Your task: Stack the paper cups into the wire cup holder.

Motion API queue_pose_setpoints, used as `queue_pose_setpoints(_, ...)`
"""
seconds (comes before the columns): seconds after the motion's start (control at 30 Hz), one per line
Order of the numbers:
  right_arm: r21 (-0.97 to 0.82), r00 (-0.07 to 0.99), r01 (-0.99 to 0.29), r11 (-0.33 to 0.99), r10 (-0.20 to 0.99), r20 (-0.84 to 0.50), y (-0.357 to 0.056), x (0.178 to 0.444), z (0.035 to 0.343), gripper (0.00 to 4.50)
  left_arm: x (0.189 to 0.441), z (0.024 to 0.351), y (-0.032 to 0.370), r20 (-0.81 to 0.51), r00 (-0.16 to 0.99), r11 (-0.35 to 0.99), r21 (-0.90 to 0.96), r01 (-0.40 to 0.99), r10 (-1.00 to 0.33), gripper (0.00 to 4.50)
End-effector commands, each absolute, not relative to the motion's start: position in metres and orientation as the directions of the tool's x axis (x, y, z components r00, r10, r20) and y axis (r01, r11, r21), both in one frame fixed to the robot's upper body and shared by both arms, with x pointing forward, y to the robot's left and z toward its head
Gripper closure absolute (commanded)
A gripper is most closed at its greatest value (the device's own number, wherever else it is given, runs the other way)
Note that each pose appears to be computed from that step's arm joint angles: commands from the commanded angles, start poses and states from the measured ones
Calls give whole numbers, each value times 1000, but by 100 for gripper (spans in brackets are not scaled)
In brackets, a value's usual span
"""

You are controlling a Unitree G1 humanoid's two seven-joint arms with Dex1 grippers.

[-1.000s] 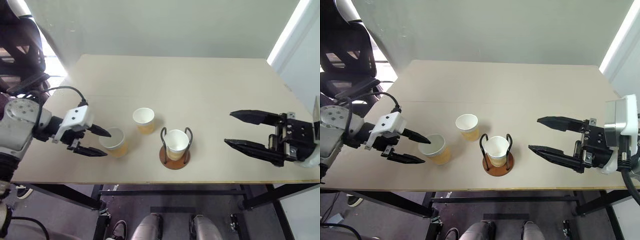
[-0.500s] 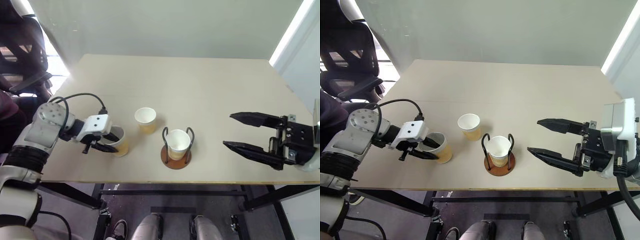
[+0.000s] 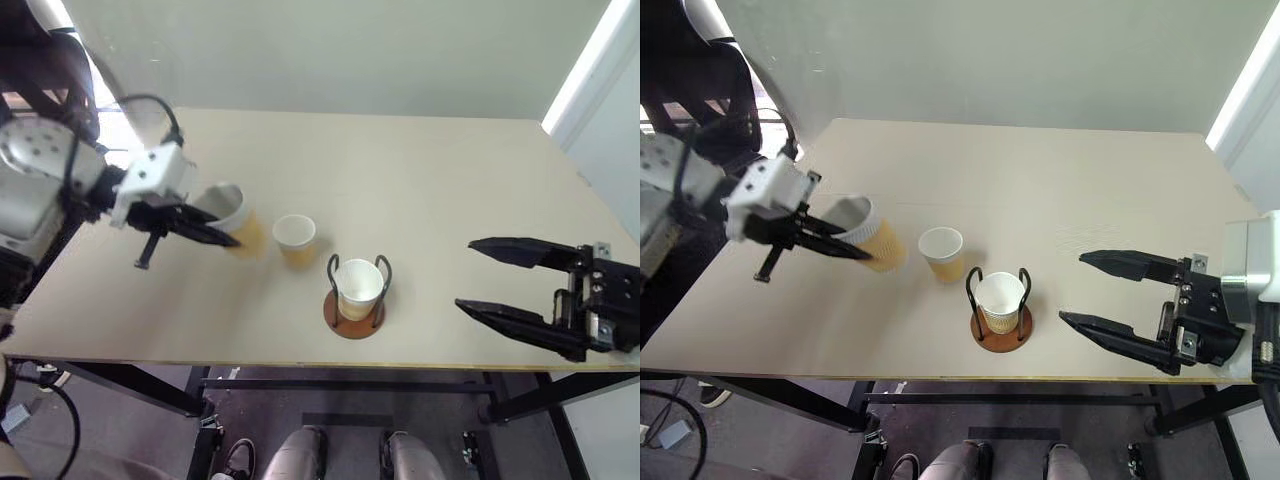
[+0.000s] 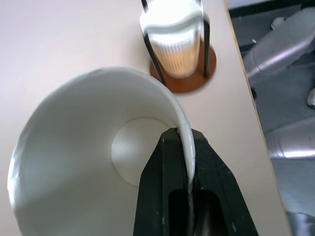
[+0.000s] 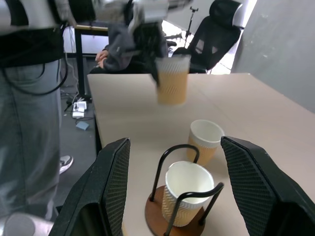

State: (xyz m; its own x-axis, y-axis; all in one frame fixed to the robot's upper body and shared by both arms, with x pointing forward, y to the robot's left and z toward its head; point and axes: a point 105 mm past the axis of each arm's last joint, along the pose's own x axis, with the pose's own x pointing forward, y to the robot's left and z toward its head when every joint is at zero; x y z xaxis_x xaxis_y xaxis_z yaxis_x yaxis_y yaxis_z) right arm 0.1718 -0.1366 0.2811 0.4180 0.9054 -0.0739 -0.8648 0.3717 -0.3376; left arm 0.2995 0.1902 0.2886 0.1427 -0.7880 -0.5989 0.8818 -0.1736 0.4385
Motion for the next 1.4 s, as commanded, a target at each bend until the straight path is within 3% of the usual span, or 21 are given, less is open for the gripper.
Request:
queue_pose_setpoints(0.03,-384,436,-840,382,898,-58,-137,169,288,151,282,334,142,-491,-38,-329,523,786,-871,447)
queue_pose_setpoints(0.23,-397,436,-834,383,899,-49,-130,167,288,151,287,348,94,-473,-181,-451,554,700,-862,447)
queue_pose_setpoints(0.5,-414,478,-808,420,877,-44,-126,159,288,151,297,325,60,-548,-263,-561,494,664,-794,447)
queue_pose_setpoints(0.87,-427,538,-771,472,842,-43,-123,152,291,151,300,288,45,-666,-313,-683,411,604,-677,447)
queue_pose_setpoints(1.4,-399,593,-752,525,803,-61,-120,147,299,151,306,271,30,-742,-311,-754,381,535,-595,447)
